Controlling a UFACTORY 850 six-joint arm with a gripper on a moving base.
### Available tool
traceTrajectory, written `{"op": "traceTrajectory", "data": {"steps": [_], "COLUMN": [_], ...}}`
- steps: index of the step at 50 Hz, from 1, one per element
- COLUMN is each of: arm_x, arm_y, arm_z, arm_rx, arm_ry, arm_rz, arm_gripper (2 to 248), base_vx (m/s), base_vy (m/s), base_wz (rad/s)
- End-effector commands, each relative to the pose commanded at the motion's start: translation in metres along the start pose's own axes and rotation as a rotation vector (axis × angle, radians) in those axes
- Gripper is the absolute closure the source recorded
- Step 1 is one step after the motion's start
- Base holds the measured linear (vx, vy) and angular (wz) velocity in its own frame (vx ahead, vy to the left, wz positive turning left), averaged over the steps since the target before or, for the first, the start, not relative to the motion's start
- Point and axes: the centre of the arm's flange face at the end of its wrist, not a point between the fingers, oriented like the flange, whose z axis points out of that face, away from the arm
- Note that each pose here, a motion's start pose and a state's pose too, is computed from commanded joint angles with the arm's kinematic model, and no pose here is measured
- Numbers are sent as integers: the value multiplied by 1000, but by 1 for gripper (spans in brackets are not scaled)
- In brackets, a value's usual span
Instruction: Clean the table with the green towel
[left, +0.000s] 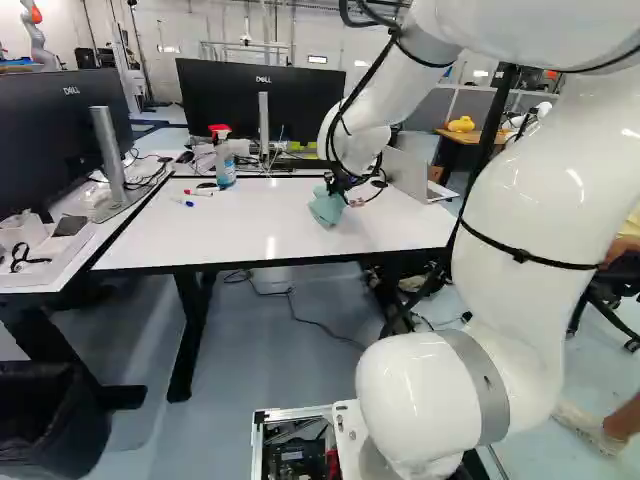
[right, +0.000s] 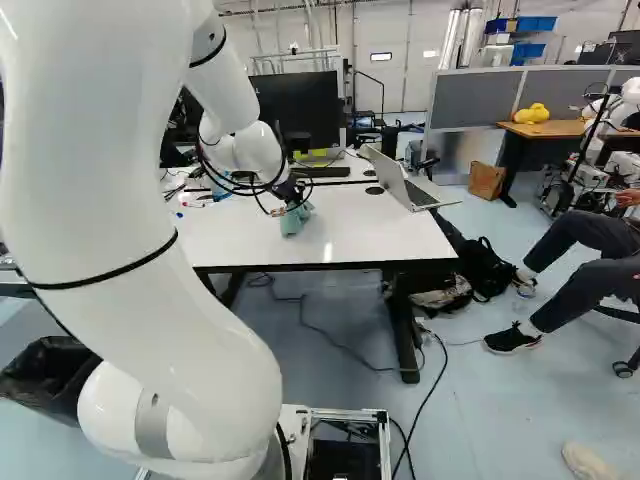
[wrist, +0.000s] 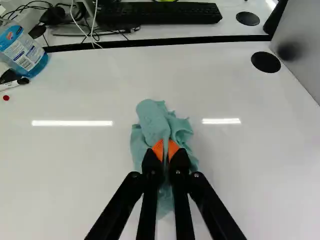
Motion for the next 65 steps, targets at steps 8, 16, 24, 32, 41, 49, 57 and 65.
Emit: {"op": "traceTrajectory", "data": {"steps": [8, 16, 24, 32, 41, 49, 57, 65], "arm_x": [1, 6, 14, 20, 25, 28, 31, 32], "arm_y": [-2, -11, -23, -36, -51, -64, -78, -91], "arm_z": [1, 6, 14, 20, 25, 29, 32, 33], "arm_rx": [3, 15, 30, 45, 63, 80, 96, 112], "arm_ry": [0, 2, 8, 11, 13, 15, 17, 18], "arm_rz": [-3, -16, -32, -49, -68, -85, -102, -120], "arm_gripper": [217, 217, 217, 217, 217, 217, 217, 217], "base_vx": [0, 0, 0, 0, 0, 0, 0, 0], "base_vy": [0, 0, 0, 0, 0, 0, 0, 0], "base_wz": [0, 0, 0, 0, 0, 0, 0, 0]}}
